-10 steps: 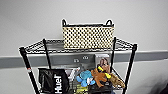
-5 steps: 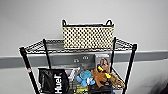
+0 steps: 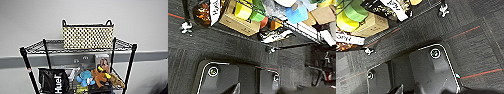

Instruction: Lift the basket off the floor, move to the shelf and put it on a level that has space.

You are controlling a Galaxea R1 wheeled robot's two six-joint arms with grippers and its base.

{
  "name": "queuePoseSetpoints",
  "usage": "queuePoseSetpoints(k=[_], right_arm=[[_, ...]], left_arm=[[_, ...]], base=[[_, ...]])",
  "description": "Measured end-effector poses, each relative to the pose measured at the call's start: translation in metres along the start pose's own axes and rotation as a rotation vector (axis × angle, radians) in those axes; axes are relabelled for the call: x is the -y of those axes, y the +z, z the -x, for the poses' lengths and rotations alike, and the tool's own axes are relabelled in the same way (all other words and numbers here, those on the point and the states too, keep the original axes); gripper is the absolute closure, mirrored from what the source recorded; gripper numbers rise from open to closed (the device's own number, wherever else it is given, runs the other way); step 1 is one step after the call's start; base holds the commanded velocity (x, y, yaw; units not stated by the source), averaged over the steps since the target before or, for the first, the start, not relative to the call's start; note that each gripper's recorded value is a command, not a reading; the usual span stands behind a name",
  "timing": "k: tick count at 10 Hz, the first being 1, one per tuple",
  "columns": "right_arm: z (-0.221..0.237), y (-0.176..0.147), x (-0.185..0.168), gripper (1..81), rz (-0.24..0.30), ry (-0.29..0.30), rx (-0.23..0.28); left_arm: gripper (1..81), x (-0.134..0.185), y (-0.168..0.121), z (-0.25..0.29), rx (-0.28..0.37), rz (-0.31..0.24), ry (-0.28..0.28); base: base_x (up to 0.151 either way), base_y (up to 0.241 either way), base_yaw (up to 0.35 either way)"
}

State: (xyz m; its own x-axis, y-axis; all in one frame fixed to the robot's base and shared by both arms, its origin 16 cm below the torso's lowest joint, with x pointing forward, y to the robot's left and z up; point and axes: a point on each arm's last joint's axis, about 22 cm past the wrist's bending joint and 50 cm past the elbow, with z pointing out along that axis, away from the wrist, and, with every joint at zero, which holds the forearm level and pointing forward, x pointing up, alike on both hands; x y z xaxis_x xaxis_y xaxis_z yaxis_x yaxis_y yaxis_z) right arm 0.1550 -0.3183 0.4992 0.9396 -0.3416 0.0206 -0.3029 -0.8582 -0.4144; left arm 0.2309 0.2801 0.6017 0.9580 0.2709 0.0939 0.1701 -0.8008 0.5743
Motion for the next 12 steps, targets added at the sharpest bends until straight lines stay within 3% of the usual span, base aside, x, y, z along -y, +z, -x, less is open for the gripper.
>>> queuePoseSetpoints(k=[4, 8, 12], right_arm=[[0.016, 0.022, -0.004, 1.0, 0.04, -0.019, -0.029], [0.06, 0.05, 0.009, 1.0, 0.049, -0.046, -0.003], [0.064, 0.064, 0.001, 1.0, 0.124, -0.064, -0.026]], left_arm=[[1.0, 0.014, 0.048, 0.041, 0.032, -0.042, 0.008], [1.0, 0.028, 0.073, 0.079, 0.064, -0.081, 0.022], [1.0, 0.034, 0.111, 0.099, 0.064, -0.137, 0.042]], base=[[0.0, 0.0, 0.0], [0.0, 0.0, 0.0], [0.0, 0.0, 0.0]])
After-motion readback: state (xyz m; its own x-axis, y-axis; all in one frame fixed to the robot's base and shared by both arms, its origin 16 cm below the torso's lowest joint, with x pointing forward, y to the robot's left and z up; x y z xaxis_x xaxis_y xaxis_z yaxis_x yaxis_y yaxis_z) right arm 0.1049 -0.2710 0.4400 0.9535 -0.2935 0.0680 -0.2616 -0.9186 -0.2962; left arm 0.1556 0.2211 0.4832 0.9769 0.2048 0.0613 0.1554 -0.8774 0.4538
